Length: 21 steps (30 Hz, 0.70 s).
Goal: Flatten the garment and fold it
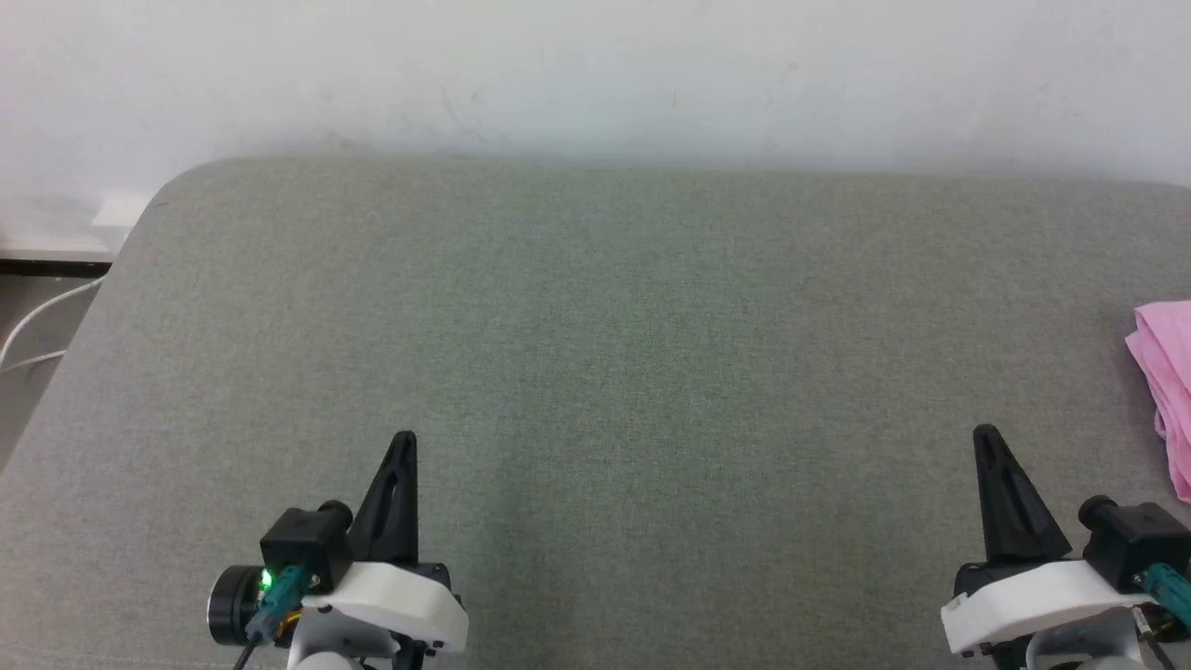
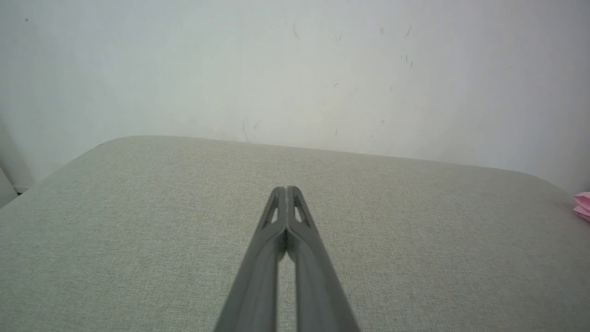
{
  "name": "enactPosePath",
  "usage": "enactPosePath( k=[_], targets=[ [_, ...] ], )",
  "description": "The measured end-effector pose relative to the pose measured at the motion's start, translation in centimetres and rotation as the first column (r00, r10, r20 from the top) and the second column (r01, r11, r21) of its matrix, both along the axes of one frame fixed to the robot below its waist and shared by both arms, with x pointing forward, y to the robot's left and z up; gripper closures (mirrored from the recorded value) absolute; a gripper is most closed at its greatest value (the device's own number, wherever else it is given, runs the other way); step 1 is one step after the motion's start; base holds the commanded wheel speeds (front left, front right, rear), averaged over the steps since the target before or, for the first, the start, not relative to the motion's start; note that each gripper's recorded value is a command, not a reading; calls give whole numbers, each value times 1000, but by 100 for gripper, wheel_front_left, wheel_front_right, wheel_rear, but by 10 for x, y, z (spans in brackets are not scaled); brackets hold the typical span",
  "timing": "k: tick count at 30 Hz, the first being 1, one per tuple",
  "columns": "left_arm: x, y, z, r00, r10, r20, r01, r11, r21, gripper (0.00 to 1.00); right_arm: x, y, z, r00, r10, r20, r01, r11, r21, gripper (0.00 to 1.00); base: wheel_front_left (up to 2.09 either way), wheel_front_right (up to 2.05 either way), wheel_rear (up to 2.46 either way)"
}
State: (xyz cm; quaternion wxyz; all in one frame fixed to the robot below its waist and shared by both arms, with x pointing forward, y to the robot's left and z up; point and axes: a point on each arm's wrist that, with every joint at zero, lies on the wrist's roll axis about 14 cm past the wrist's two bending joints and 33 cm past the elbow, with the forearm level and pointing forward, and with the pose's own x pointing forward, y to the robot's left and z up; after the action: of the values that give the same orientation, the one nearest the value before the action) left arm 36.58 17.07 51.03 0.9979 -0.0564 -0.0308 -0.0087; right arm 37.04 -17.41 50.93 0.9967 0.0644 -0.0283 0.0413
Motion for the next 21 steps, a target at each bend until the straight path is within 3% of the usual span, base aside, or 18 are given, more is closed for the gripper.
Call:
enactPosePath(
  k=[21],
  targets=[
    [3,0,4,1000,-4,-11,5,999,33,100,-1,3,1,1000,13,-17,-13,999,-38,100,0,0,0]
  ],
)
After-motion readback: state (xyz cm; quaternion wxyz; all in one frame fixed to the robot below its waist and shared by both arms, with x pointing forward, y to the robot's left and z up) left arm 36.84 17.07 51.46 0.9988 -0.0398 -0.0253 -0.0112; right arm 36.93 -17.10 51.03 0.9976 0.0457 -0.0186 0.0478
